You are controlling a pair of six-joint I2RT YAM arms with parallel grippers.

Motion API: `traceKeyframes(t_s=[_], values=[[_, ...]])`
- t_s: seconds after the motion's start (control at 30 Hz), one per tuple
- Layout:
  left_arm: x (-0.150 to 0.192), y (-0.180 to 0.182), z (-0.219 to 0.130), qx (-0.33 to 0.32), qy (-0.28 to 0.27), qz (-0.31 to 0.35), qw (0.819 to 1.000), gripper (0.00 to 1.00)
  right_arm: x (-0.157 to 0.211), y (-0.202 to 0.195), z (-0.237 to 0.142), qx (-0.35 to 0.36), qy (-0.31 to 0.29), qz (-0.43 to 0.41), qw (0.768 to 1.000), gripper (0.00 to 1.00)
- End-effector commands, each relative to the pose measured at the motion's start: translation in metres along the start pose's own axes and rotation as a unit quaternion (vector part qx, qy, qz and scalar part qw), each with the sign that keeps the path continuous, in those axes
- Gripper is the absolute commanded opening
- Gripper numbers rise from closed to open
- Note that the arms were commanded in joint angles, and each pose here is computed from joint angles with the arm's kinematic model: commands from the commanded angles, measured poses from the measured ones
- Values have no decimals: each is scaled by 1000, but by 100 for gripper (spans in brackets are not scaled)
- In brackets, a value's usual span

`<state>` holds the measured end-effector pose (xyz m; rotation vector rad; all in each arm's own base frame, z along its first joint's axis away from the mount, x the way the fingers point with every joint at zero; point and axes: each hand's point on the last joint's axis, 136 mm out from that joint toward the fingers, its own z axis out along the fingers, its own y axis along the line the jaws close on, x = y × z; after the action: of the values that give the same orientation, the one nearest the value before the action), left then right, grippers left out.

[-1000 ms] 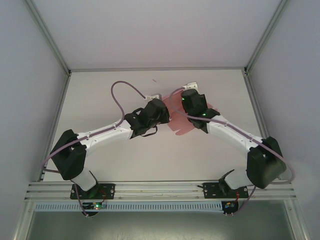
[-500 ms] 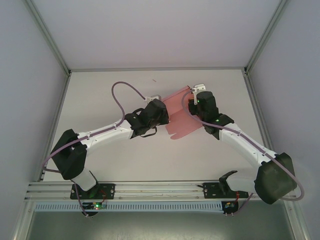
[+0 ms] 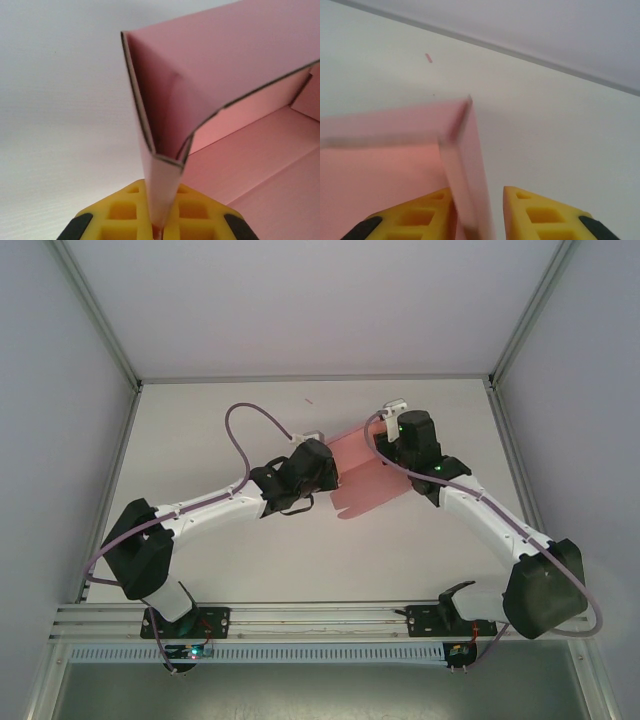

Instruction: Assemble paper box

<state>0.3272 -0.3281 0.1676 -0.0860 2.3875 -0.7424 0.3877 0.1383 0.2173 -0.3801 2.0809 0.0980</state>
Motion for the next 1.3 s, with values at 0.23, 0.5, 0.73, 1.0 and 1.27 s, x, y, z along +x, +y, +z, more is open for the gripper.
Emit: traceKeyframes(t_s=[0.23, 0.5, 0.73, 1.0, 1.27], values=[[11, 6, -15, -27, 10, 35, 999, 0, -1, 1, -1, -29, 41, -26, 998, 24], [-4, 22, -22, -65, -21, 10, 998, 0, 31, 9, -13, -43, 89, -35, 994, 29], [-13, 24, -29, -63, -39, 2, 997, 0, 47, 27, -9, -96, 117, -18, 988, 29], [-18, 28, -34, -62, -48, -3, 997, 0, 59, 36, -8, -119, 128, 1, 985, 26], [-6, 17, -20, -36, -11, 18, 999, 0, 28, 18, -15, -73, 72, 18, 995, 35]])
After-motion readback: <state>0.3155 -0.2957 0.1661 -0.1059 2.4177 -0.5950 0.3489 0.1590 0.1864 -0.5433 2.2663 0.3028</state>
